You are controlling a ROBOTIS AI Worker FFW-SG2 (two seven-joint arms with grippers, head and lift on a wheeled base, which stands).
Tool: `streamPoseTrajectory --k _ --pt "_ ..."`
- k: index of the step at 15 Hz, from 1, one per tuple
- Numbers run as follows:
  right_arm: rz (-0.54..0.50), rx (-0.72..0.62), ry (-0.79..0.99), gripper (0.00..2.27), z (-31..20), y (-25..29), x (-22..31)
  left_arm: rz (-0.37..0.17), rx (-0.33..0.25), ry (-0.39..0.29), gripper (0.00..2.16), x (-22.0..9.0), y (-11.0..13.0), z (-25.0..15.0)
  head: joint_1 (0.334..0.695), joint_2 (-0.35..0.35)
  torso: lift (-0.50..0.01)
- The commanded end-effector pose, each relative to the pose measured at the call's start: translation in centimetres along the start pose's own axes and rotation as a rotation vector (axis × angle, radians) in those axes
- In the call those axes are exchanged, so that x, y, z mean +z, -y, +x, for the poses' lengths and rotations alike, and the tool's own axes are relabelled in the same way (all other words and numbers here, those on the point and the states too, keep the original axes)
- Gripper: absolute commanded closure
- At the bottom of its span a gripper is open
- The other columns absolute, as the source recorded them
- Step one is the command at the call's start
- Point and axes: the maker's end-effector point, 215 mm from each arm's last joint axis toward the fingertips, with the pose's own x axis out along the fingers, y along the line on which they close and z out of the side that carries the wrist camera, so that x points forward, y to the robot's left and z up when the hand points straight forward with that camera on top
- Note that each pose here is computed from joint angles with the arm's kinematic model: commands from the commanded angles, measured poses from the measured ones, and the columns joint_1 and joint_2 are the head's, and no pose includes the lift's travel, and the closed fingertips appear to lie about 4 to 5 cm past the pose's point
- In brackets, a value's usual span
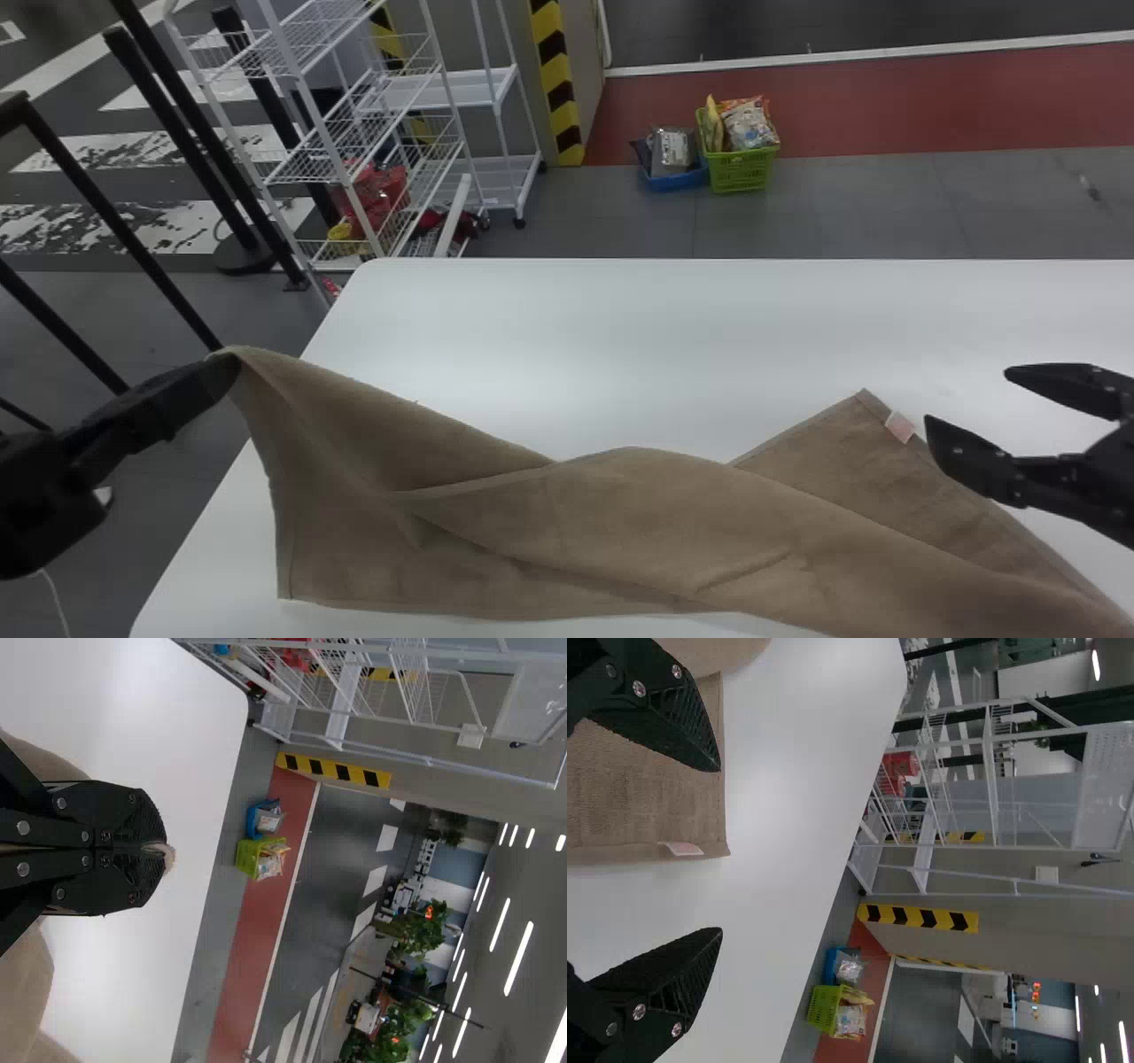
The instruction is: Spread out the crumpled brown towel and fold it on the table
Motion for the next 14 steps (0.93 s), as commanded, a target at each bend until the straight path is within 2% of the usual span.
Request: streamPoseTrajectory --k 1,2,7,14 --pt "-0.023 0.035 -0.038 0.19 3.5 -0.8 -0.3 -0.01 0.001 -0.006 1.56 -0.3 0.0 0.0 0.695 0.293 -0.127" --pt "-0.022 0.043 -0.044 0.19 4.2 -0.8 -0.3 -0.009 -0.001 -0.007 1.56 -0.3 0.1 0.0 0.695 0.313 -0.127" --pt "-0.032 0.072 -0.099 0.22 6.9 -1.1 -1.6 -0.01 -0.001 -0.006 1.56 -0.3 0.0 0.0 0.695 0.332 -0.127" --pt "-0.037 0.049 -0.218 0.22 8.3 0.0 -5.4 -0.01 -0.001 -0.007 1.56 -0.3 0.0 -0.1 0.695 0.328 -0.127"
